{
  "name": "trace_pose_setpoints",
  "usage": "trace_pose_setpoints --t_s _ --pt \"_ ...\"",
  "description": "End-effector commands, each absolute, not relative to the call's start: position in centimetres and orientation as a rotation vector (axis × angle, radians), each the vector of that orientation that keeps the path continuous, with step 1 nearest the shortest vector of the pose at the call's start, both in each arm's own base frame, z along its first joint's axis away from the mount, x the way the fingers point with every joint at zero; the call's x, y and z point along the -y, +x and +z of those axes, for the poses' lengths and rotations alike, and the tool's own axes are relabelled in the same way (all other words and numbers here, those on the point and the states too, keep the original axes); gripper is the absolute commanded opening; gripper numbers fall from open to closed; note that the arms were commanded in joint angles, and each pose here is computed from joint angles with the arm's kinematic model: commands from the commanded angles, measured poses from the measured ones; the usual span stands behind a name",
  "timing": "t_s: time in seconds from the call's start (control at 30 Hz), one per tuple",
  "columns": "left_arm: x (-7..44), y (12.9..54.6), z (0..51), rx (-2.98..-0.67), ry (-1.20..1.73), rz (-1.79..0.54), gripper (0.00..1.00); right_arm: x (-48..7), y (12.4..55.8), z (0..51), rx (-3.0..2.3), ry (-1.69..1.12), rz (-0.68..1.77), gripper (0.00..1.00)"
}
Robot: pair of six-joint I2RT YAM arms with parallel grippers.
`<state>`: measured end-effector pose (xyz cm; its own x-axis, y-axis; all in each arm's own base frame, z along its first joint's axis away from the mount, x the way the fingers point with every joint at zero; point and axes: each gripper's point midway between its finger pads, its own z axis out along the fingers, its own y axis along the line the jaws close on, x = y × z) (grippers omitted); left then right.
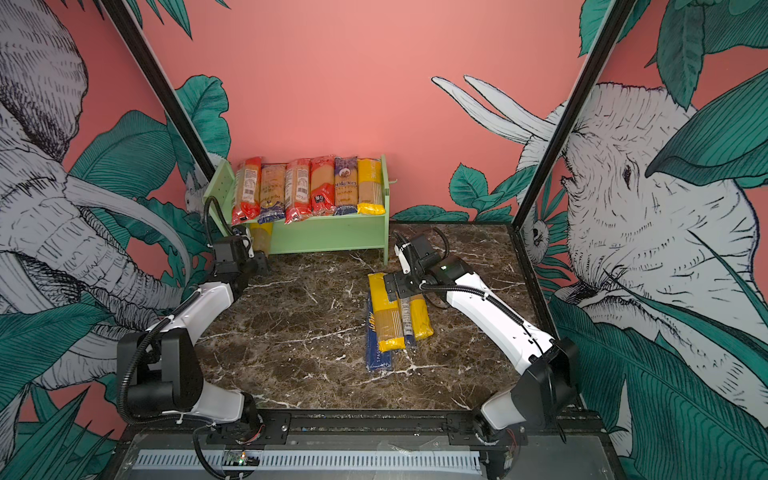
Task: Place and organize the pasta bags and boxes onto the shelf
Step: 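Set the yellow pack upright on the lower shelf tier, open left gripper, then withdraw the left gripper back down to the remaining packs on the table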
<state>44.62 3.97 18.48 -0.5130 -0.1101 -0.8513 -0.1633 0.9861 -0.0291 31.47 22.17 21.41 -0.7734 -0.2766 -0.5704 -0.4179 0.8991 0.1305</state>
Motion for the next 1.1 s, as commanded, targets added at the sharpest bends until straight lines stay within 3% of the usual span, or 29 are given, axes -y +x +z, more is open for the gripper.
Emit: trace_pose_setpoints --t_s 0.0,0.1,0.3,0.63,1.07 --pt "-4.9 46.7 26.8 -1.858 -0.183 0.099 0.38 -21.9 31.4 22.8 -2.472 -0.509 0.338 0.99" --pt "-5.3 46.6 26.7 -1.864 -0.193 0.111 0.49 -21.9 31.5 22.8 -2.473 -0.511 0.336 0.99" --pt "-5.0 46.1 26.4 -1.883 -0.210 0.076 0.54 -21.9 31.4 23.0 -2.472 -0.508 0.340 0.99" --pt "-4.3 43.3 24.8 -1.939 -0.254 0.008 0.55 -21.3 30.5 23.4 -2.474 -0.484 0.351 0.99" --pt "-2.7 35.7 22.3 -2.012 -0.382 -0.093 0.55 -19.9 28.0 23.0 -2.514 -0.437 0.334 0.99"
